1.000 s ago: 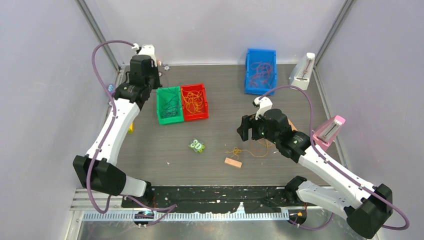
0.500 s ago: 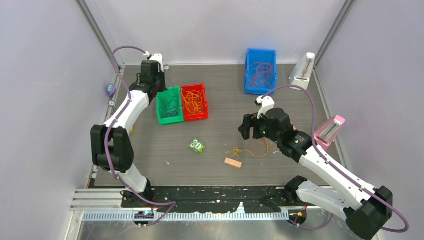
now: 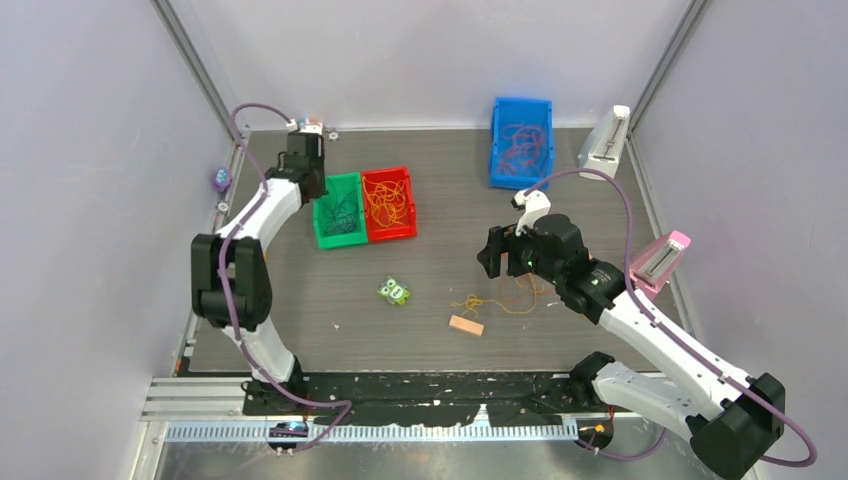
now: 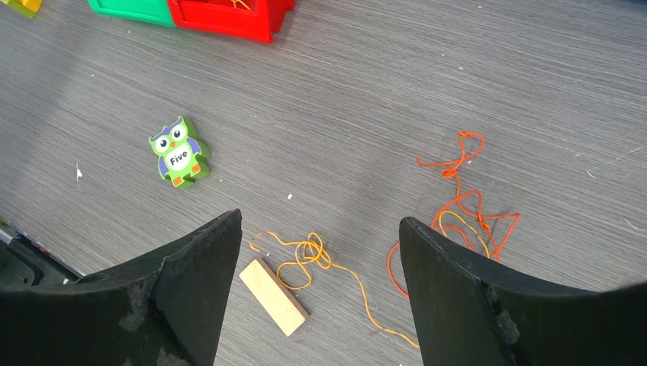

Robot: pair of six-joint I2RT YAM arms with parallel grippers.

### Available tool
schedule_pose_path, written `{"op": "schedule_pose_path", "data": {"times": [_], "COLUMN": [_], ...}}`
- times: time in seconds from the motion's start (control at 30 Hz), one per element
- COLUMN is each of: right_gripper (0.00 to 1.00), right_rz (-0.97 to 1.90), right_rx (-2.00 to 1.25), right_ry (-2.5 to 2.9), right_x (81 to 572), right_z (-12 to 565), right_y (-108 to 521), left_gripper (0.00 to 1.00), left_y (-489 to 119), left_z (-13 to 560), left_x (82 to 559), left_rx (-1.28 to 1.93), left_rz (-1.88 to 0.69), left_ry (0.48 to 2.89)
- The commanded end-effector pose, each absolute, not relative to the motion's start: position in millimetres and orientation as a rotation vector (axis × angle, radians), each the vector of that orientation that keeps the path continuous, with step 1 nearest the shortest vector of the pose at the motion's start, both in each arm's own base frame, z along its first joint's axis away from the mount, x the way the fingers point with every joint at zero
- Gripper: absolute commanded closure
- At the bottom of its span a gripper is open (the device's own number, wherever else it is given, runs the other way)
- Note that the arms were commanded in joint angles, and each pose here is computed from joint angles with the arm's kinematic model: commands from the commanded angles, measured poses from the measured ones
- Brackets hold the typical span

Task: Untangle the cables
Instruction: Place the cable in the bin.

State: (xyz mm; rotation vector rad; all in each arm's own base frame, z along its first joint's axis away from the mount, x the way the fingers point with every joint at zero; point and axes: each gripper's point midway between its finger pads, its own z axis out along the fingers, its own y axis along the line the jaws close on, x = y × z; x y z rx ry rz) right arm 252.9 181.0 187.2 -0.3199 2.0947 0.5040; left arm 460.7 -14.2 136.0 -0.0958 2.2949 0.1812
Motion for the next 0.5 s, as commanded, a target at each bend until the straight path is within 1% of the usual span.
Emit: {"op": "schedule_pose_path", "data": {"times": [0.0, 0.1, 0.2, 0.3, 0.4, 0.47], "right_gripper": [0.20, 0.20, 0.20, 0.20, 0.20, 0.20], "right_rz": [0.532, 0.532, 0.531, 0.528, 0.524, 0.521], "right_rx": [-0.318, -0.312, -0.312, -0.310, -0.310, -0.309], "right_ry": [2.034, 2.031, 2.022, 2.019, 2.018, 2.014], "right_x": [259.6, 260.1, 259.6, 259.3, 258.5, 257.4], "right_z": [210.7, 212.6, 216.2, 217.9, 219.0, 220.9], "right_y": [185.8, 184.9, 183.5, 181.8, 179.6, 177.5], "left_gripper": [1.00, 1.00, 1.00, 1.00, 1.00, 1.00], "left_y": [-20.1, -17.7, -30.7, -39.3, -51.8, -61.6], "left_z": [133.6, 118.4, 104.1, 95.2, 91.3, 77.6], "left_x": [472.0, 471.5, 472.5, 470.7, 465.8, 462.0], "left_rx": [-0.003, 0.076, 0.194, 0.231, 0.301, 0.361], "left_rz": [0.371, 0.567, 0.659, 0.691, 0.617, 0.561], "left_ry": [2.385, 2.499, 2.555, 2.606, 2.721, 2.823]}}
